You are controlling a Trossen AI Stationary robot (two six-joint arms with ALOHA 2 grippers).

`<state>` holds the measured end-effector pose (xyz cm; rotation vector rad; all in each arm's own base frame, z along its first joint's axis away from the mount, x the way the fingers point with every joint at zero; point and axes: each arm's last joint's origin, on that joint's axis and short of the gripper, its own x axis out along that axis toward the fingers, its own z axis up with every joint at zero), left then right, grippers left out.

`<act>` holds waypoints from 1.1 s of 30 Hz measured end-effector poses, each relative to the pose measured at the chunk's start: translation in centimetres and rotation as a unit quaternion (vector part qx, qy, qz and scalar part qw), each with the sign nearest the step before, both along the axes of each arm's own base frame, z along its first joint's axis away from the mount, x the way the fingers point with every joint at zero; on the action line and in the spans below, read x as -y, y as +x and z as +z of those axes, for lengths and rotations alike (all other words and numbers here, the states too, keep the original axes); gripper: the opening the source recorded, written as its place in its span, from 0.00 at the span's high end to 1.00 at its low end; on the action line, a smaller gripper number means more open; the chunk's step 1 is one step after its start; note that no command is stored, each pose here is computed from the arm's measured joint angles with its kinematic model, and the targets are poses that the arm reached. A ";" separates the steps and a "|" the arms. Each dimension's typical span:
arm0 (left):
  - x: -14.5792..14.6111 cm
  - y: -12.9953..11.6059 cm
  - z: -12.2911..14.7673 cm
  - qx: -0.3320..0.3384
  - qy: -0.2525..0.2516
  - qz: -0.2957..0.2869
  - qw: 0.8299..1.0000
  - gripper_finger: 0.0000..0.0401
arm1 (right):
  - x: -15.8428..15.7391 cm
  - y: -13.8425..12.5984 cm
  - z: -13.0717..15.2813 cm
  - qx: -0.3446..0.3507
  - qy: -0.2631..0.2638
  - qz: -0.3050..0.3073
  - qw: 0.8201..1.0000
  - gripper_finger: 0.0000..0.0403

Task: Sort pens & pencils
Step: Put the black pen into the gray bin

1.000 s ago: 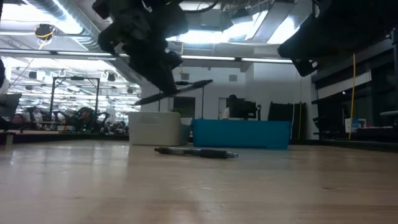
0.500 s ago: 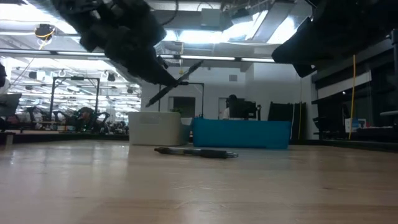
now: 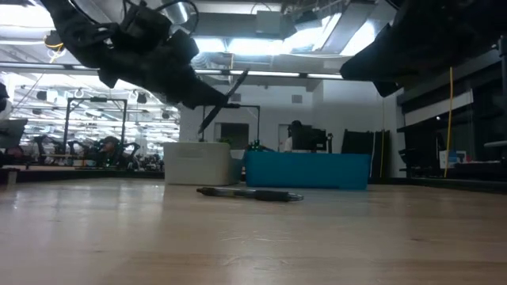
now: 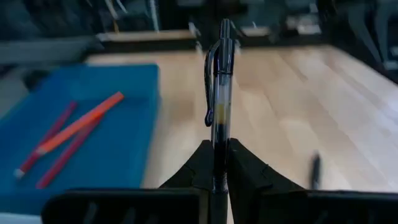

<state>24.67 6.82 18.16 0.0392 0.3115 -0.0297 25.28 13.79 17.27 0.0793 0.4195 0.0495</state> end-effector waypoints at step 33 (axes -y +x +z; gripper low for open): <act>-4.5 -4.5 -0.9 0.132 0.025 0.313 0.940 0.96 | 0.3 0.1 0.1 0.013 -0.025 -0.044 0.999 0.95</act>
